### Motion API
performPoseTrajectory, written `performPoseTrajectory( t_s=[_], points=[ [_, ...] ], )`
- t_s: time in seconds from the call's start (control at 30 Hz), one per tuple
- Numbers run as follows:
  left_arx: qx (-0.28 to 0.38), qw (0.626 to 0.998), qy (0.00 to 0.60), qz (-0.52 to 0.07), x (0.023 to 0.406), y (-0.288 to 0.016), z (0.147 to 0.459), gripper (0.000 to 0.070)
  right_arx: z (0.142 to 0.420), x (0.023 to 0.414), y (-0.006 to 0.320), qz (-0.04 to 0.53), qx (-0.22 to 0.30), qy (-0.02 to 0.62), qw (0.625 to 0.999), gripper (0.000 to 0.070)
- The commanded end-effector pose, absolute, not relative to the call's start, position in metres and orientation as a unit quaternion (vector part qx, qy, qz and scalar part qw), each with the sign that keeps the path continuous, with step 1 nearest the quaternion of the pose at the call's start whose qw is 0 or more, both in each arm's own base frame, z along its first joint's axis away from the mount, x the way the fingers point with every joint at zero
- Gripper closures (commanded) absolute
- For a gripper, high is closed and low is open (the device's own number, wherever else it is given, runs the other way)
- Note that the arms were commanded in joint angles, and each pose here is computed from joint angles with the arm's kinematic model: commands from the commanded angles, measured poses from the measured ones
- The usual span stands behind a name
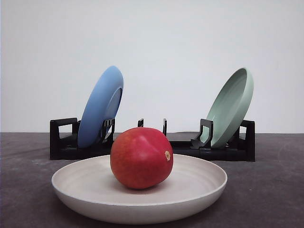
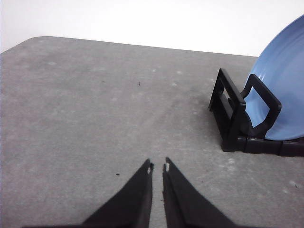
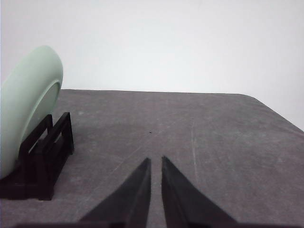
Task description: Place pomegranate in white plate
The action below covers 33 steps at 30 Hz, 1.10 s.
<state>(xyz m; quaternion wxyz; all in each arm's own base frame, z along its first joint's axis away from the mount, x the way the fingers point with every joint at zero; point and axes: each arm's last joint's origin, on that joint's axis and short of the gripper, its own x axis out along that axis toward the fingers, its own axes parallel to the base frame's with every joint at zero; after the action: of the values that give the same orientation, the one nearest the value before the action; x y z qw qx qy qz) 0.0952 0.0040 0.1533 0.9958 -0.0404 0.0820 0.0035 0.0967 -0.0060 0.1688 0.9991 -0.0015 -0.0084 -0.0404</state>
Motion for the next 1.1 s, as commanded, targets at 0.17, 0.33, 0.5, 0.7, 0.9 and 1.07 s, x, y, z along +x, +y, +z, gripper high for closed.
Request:
performPoseTrajectory(
  t_s=[0.17, 0.33, 0.5, 0.7, 0.9, 1.07],
  points=[
    [-0.041, 0.995, 0.088, 0.004, 0.0956, 0.0041, 0.1496, 0.0678, 0.1685, 0.0970, -0.0061, -0.041, 0.004, -0.012, 0.999, 0.0662],
    [-0.041, 0.995, 0.088, 0.003, 0.0956, 0.0041, 0.1496, 0.0678, 0.1686, 0.0970, -0.0061, -0.041, 0.004, -0.012, 0.999, 0.0662],
    [-0.041, 0.995, 0.088, 0.004, 0.0956, 0.0041, 0.1496, 0.0678, 0.1685, 0.0970, -0.0061, -0.041, 0.004, -0.012, 0.999, 0.0662],
    [-0.041, 0.995, 0.088, 0.004, 0.0956, 0.0041, 0.1496, 0.0678, 0.1685, 0.0970, -0.0061, -0.041, 0.004, -0.012, 0.999, 0.0662],
    [-0.041, 0.995, 0.088, 0.003, 0.0956, 0.0041, 0.1496, 0.0678, 0.1685, 0.0970, -0.0061, -0.041, 0.004, -0.012, 0.999, 0.0662],
    [-0.041, 0.995, 0.088, 0.004, 0.0956, 0.0041, 0.1496, 0.0678, 0.1685, 0.0970, -0.0061, -0.041, 0.004, -0.012, 0.999, 0.0662]
  ],
)
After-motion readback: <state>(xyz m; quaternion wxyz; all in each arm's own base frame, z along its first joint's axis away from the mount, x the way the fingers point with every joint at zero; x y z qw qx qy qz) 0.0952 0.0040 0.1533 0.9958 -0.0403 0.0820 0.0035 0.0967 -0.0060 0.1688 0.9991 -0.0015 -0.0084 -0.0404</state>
